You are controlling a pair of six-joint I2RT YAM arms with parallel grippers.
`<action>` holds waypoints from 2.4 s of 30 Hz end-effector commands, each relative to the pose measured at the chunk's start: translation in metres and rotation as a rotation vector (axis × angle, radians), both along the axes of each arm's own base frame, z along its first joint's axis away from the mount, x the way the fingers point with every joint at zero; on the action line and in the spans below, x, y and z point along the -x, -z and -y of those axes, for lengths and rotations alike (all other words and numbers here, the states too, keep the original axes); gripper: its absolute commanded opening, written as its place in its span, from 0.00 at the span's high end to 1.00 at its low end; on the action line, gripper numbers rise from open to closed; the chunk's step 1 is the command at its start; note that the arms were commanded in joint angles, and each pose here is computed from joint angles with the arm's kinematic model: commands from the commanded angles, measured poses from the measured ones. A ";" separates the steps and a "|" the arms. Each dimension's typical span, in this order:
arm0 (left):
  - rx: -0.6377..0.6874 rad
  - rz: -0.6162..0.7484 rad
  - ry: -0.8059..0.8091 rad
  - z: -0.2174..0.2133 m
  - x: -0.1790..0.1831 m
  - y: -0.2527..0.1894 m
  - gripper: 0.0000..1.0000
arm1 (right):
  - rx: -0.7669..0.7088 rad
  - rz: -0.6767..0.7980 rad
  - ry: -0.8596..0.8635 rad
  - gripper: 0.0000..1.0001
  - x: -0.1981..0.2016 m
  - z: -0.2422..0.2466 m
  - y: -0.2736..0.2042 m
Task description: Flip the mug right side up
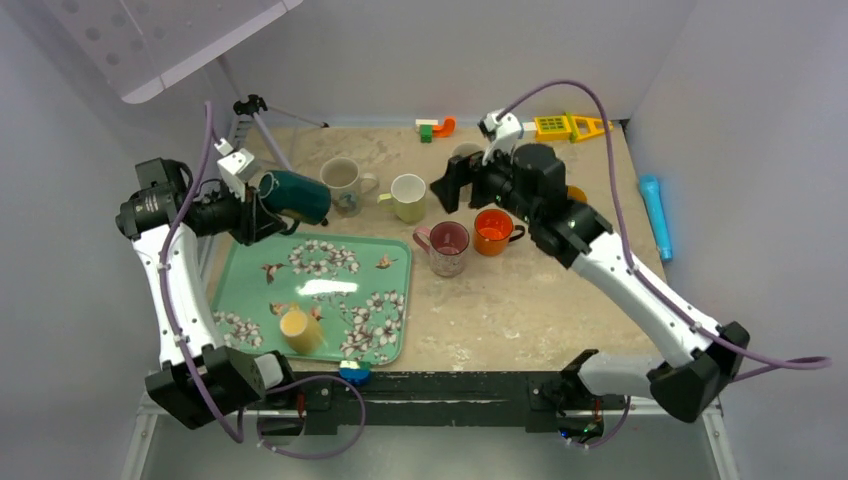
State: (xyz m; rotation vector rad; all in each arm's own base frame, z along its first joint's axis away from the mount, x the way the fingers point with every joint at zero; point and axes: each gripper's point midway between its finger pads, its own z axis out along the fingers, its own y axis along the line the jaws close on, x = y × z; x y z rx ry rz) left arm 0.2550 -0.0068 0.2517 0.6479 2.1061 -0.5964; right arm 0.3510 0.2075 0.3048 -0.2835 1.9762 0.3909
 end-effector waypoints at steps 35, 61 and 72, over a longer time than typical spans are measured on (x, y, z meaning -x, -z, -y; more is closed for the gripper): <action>0.022 -0.002 0.272 0.110 0.059 -0.056 0.00 | -0.406 0.209 -0.347 1.00 0.067 -0.127 -0.108; -0.609 -0.570 0.316 -0.002 0.116 0.125 0.02 | 0.533 -0.710 -0.087 1.00 0.167 0.000 0.191; -0.557 -0.627 0.380 0.006 0.138 0.137 0.16 | 0.584 -0.701 -0.147 0.82 0.155 -0.013 0.211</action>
